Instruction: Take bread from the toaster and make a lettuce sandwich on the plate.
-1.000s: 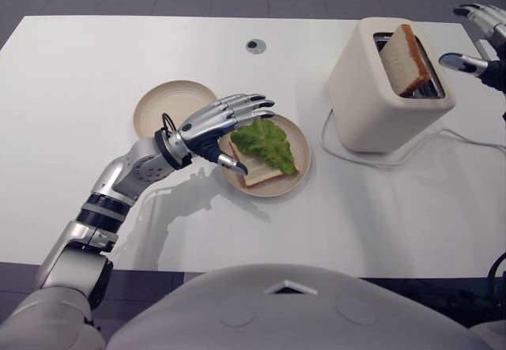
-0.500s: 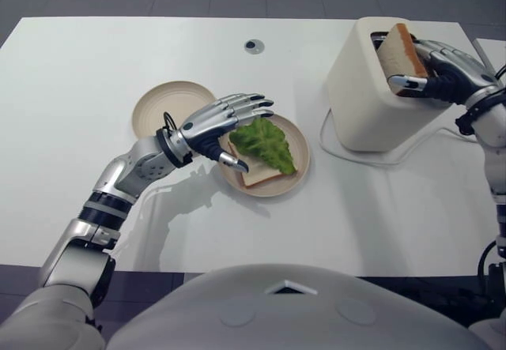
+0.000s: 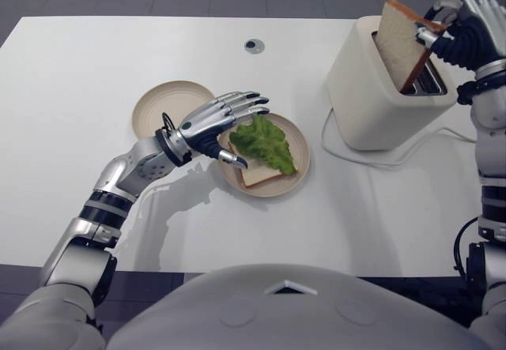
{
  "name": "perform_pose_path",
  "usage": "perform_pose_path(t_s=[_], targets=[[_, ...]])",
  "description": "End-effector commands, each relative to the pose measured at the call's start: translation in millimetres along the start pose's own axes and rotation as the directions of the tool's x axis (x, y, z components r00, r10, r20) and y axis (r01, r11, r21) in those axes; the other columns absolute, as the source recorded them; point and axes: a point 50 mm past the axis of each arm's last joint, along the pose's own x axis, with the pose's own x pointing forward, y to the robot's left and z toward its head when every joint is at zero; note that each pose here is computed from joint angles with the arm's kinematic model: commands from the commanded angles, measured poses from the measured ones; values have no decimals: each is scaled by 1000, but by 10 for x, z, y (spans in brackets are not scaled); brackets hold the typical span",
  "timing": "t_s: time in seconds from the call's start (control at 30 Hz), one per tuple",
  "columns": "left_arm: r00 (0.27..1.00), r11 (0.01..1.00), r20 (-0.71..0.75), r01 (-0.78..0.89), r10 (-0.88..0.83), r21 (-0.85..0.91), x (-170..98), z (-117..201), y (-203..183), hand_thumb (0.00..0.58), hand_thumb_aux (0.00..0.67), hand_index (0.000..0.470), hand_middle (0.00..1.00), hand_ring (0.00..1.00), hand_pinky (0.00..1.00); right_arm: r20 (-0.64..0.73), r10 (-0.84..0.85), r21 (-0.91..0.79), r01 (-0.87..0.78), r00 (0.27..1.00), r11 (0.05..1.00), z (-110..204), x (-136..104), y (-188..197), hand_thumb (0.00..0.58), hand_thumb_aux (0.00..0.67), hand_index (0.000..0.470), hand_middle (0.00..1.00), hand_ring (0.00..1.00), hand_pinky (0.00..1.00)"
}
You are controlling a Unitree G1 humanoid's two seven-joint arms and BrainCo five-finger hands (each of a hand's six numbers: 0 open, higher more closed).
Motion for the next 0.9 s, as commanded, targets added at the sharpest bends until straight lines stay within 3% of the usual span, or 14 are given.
perform_pose_path(t_s=[0.03,0.17,0.33,0.43,0.57,0.73,0.9], targets=[[1000,1000,-4,-4,4,15,-5,-22,27,0,0,0,0,0,0,56,-155,49,152,986,987,110,45,-232,580,670,470,1000,1000,1000],[998,998,1,-58,58,12,-1,-30,94,0,0,0,0,0,0,113,-286,153,268,952,951,234,39,-409,580,670,470,1000,1000,1000],[972,967,37,-228,234,-116,-28,-17,306,0,0,0,0,0,0,181,-334,400,240,925,884,425,-7,-479,580,670,470,1000,1000,1000],[932,914,47,-342,360,-219,-66,-27,472,0,0,0,0,0,0,235,-265,560,92,935,823,572,-18,-366,580,670,470,1000,1000,1000],[861,801,65,-438,504,-408,-145,1,682,0,0,0,0,0,0,354,-67,679,-207,933,705,822,-83,82,580,670,470,1000,1000,1000],[777,635,138,-384,615,-670,-268,140,906,0,0,0,0,0,0,498,160,707,-506,852,494,1077,-252,657,580,670,470,1000,1000,1000],[767,605,222,-257,602,-753,-322,257,923,0,0,0,0,0,0,558,273,690,-621,784,372,1237,-377,1025,580,670,470,1000,1000,1000]])
